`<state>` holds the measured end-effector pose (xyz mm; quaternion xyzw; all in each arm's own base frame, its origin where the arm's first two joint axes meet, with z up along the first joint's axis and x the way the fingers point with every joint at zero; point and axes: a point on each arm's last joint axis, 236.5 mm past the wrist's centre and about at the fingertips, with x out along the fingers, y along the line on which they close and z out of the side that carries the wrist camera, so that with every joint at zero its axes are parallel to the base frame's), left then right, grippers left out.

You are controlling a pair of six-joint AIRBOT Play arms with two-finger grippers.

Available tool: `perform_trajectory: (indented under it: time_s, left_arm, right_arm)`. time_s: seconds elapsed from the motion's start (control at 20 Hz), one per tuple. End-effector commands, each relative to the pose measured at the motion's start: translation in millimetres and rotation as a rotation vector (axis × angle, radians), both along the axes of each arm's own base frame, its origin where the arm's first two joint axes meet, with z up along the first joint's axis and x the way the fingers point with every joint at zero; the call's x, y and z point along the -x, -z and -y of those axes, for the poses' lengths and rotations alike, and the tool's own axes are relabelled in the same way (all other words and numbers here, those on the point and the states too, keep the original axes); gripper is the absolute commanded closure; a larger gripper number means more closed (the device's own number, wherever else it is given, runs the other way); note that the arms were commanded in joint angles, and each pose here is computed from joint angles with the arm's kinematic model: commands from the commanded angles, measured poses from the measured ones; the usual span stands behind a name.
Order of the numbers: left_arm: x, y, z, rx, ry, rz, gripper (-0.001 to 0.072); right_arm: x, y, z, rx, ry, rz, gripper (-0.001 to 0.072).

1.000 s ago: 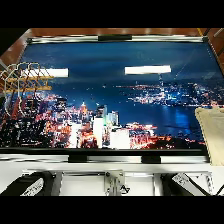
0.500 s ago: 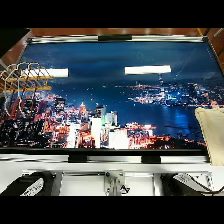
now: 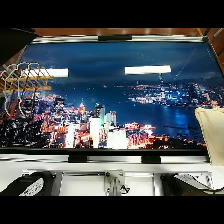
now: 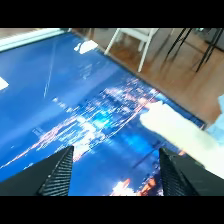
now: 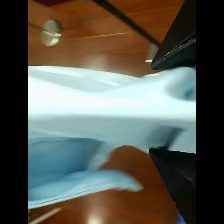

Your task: Fold the shirts.

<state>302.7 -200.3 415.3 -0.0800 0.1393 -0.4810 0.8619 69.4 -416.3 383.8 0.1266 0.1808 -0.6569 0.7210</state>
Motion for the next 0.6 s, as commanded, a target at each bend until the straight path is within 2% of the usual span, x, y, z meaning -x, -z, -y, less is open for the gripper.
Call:
perform_trajectory:
  time_s: [0.0,0.15,0.35,0.55]
  left_arm:
    - [-20,21,-10,-0.069,-0.054,-0.023,0.0102]
    - [-39,41,-19,-0.123,-0.095,-0.052,0.0102]
    - [-63,67,-26,-0.168,-0.124,-0.104,0.0103]
    - [-76,97,-27,-0.204,-0.098,-0.186,0.0102]
  right_arm:
    - [-7,60,-42,-0.301,-0.068,-0.038,0.0105]
    - [-24,108,-95,-0.541,-0.172,-0.018,0.0105]
    - [-18,152,-152,-0.651,-0.187,-0.004,0.0108]
    - [-78,217,-222,-0.785,-0.413,0.219,0.0108]
